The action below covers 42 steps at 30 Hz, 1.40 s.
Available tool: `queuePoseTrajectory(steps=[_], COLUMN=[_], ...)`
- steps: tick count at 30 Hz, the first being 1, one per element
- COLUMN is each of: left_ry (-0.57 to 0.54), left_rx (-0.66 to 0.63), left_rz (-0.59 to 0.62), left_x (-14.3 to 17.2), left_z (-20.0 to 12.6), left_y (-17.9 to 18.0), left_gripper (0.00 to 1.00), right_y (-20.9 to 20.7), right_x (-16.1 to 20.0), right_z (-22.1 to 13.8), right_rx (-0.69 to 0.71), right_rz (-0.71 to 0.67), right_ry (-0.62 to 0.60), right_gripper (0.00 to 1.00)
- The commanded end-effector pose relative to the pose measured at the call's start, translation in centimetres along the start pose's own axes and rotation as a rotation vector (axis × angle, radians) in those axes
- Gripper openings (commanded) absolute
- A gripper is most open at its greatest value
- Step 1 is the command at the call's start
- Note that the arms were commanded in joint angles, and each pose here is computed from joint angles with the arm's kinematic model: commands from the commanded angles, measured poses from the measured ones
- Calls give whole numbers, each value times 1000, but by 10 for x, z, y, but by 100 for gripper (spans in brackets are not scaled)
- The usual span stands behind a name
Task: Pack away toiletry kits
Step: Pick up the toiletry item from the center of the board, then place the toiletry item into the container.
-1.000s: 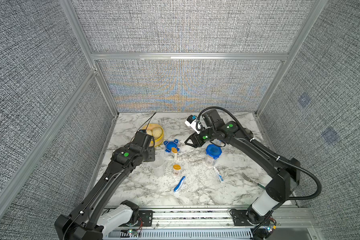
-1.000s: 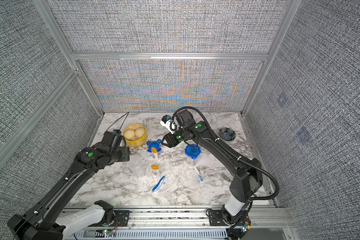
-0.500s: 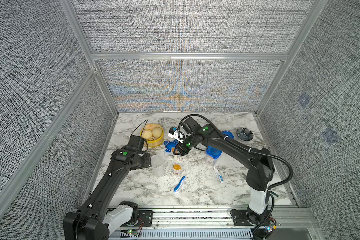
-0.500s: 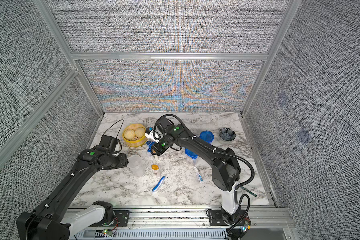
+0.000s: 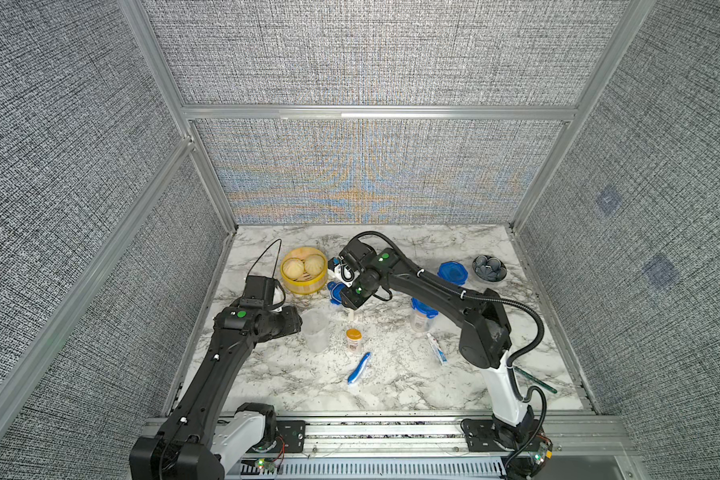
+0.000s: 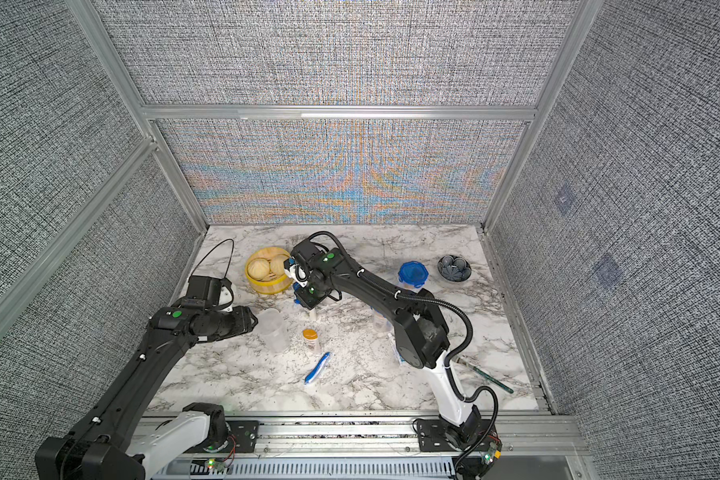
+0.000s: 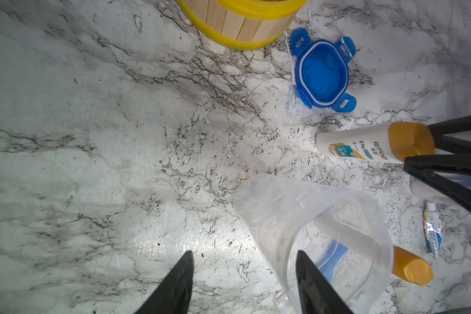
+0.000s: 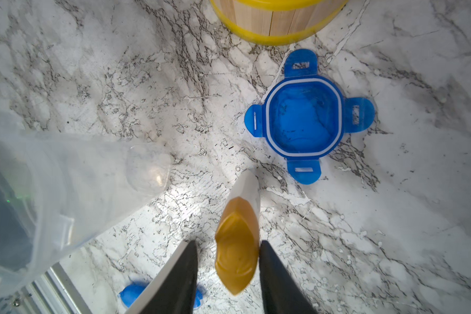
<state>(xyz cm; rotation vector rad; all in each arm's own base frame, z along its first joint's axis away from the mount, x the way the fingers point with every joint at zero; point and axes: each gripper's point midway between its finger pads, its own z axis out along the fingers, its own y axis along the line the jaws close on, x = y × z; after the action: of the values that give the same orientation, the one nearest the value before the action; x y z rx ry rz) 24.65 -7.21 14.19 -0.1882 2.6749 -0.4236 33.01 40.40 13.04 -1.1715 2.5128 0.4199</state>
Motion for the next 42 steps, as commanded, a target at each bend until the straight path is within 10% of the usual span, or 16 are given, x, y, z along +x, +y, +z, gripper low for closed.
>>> queuePoseTrajectory(steps=[1,22,42], left_ry=[-19,60,98], left_rx=[90,166,179], left_rz=[38,117,223], left_x=[-6,-9,-13], left_z=[-1,17,34], left_y=[-16,-35,-66], left_gripper=[59,26,15], right_y=[-3,-8,-10], right_x=[5,3,2], right_z=[2,-15,-121], right_rx=[26,71,100], right_rz=[11,-17,-4], right_ry=[25,-11,-226], right_gripper=[37,16,13])
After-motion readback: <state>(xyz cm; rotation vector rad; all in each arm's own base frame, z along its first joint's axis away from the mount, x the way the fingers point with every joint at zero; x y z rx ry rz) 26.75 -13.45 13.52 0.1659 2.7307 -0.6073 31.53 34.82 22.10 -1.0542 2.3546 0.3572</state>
